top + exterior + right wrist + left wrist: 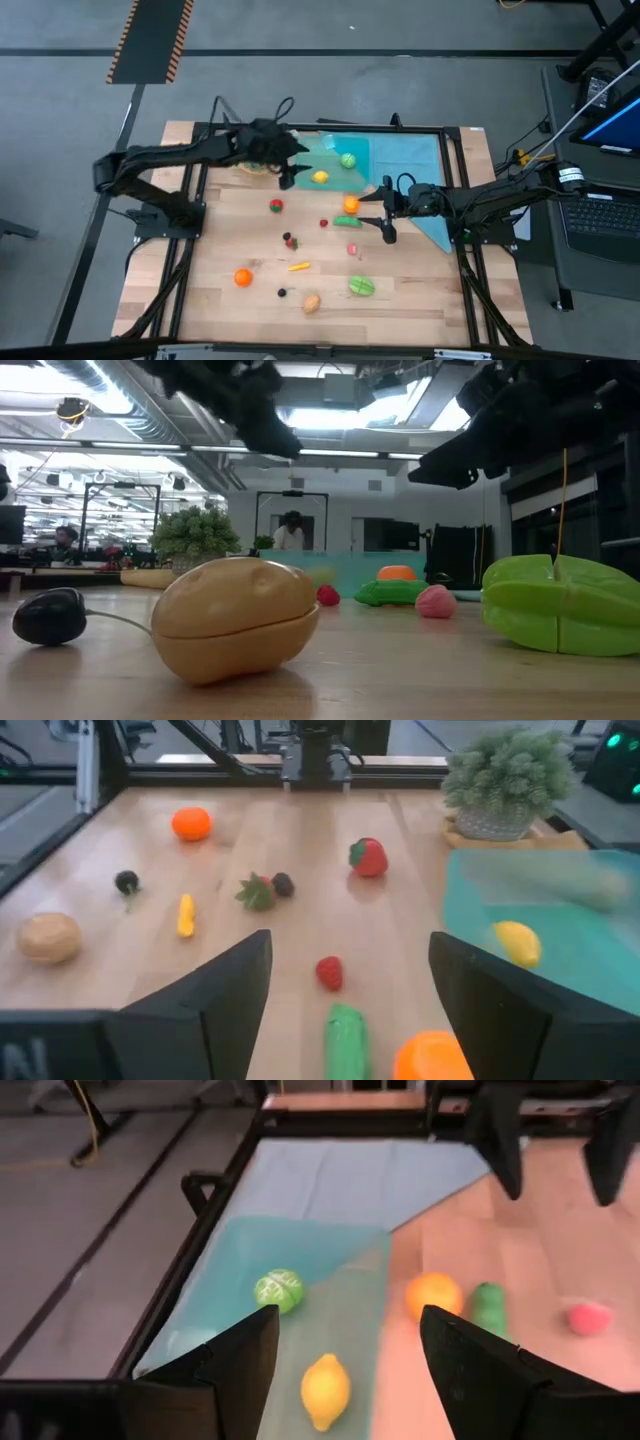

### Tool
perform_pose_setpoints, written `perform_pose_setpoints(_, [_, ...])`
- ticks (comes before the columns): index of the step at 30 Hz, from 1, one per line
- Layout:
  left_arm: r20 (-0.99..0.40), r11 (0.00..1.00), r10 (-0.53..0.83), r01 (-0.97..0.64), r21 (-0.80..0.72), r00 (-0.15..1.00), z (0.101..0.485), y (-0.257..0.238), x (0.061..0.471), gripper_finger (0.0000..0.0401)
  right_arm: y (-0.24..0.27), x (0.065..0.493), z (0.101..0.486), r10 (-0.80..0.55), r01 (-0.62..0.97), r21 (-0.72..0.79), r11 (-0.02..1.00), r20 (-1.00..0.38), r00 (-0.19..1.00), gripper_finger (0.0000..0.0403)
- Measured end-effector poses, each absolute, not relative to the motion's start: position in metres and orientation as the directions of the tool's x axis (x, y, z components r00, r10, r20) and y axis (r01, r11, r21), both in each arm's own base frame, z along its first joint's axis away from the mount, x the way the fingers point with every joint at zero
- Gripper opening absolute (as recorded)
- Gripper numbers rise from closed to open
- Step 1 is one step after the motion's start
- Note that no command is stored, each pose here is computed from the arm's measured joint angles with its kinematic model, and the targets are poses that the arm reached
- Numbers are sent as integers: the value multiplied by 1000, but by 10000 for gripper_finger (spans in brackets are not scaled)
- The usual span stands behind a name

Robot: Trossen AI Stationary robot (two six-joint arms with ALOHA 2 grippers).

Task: Pick and placing Produce into tupperware
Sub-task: Put the snap peas into the blue bin

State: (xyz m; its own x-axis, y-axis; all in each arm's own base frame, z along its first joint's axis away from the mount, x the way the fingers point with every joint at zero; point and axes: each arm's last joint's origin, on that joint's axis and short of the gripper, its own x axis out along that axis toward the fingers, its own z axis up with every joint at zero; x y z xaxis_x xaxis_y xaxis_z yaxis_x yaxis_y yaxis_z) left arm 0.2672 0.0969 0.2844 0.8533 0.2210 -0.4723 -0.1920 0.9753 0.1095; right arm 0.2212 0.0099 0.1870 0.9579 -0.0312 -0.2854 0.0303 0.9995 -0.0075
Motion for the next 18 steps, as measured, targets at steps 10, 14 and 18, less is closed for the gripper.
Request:
perform_pose_setpoints(10, [-347, 978, 208, -188, 92, 915, 256, 42, 218, 237, 27, 224, 174, 15, 12, 74, 997, -346, 938, 272])
perform_pose_setpoints(14, [-275, 987, 161, -150, 60, 948, 242, 26, 204, 237, 36, 227, 166, 17, 8, 64, 998, -383, 923, 272])
perform_pose_setpoints(18, [-216, 992, 124, -116, 49, 968, 227, 13, 193, 237, 45, 236, 167, 41, -10, 82, 997, -390, 920, 272])
